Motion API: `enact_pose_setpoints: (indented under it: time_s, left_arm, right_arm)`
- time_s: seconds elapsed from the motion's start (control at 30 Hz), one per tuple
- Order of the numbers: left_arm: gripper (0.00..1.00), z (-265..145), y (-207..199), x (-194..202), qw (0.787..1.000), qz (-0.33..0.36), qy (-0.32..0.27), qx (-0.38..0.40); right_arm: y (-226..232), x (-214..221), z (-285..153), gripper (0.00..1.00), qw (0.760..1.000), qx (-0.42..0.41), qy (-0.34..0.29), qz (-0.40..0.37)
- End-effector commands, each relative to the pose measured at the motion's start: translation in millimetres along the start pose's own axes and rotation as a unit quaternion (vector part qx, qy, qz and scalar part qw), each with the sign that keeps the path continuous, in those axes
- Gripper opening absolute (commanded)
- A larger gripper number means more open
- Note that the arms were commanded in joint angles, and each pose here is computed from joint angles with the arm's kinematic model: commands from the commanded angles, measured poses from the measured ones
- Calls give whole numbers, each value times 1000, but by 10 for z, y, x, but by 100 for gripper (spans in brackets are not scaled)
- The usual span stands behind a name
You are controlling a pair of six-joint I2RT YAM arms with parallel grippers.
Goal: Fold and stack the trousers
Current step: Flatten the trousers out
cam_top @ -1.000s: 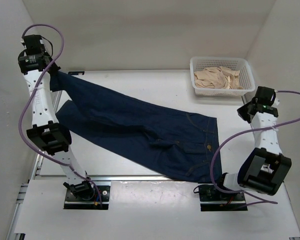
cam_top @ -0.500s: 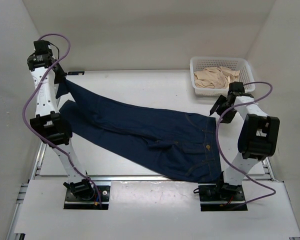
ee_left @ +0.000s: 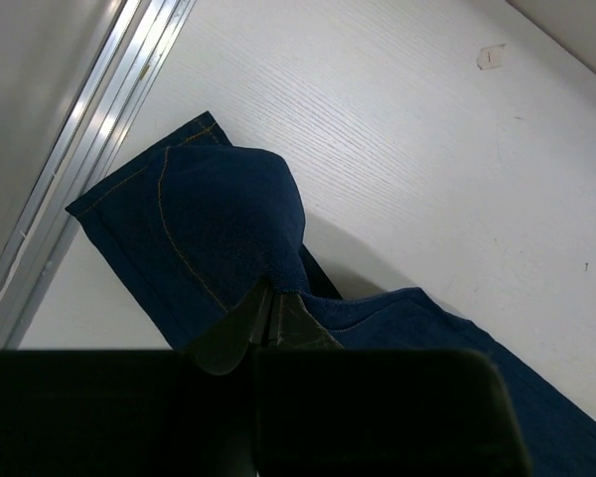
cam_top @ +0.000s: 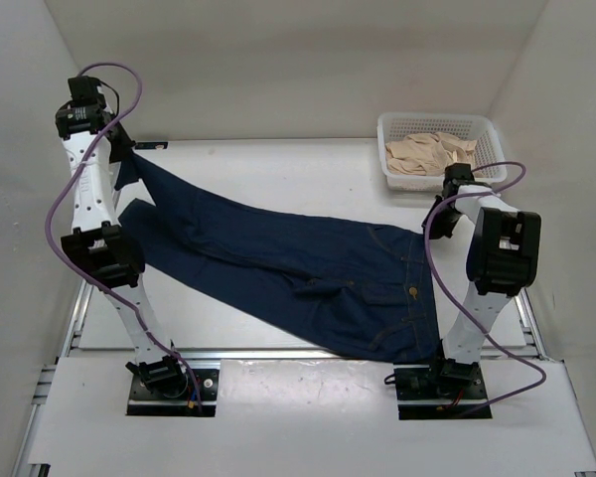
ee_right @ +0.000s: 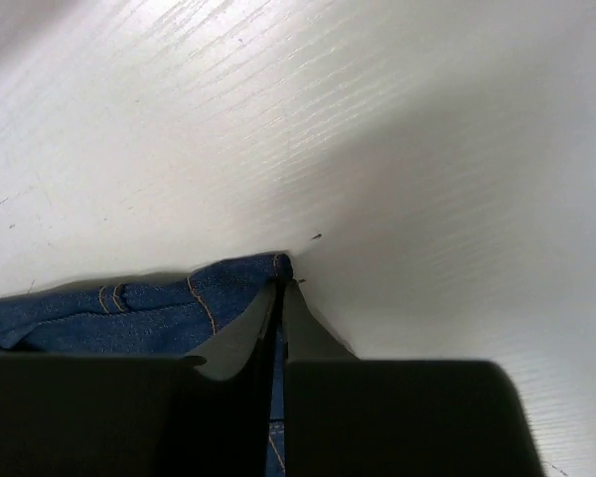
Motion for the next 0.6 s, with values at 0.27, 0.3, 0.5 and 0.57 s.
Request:
enact_pose_setpoints:
  time_s: [0.27,0.3,0.5,0.57]
  left_arm:
    - [10,45,-166,-57,999,2,0,36]
    - [10,65,-225,-67,999,5,-4,42]
    - [10,563,-594,114,997,34,24,68]
    - [10,700,-660,190,996,43,35,73]
  right_arm:
    - [-638,-35,-633,0,977,140,-108,120]
    - [-695,-34,-654,0,974,146,-115,131]
    - [-910,-22,-676,0,963,175,-123,161]
    - [-930,-10,-647,0,963,182,-119,161]
Point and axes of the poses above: each gripper's point midway between its finger pads, its own z axis out along the fingers, its own y axis along the line the jaws close on, x = y × z, the point moved 2 cm from there along -z, back along the fingers, and after that the axes turned 12 degrees about -z, right-handed, at the moved point
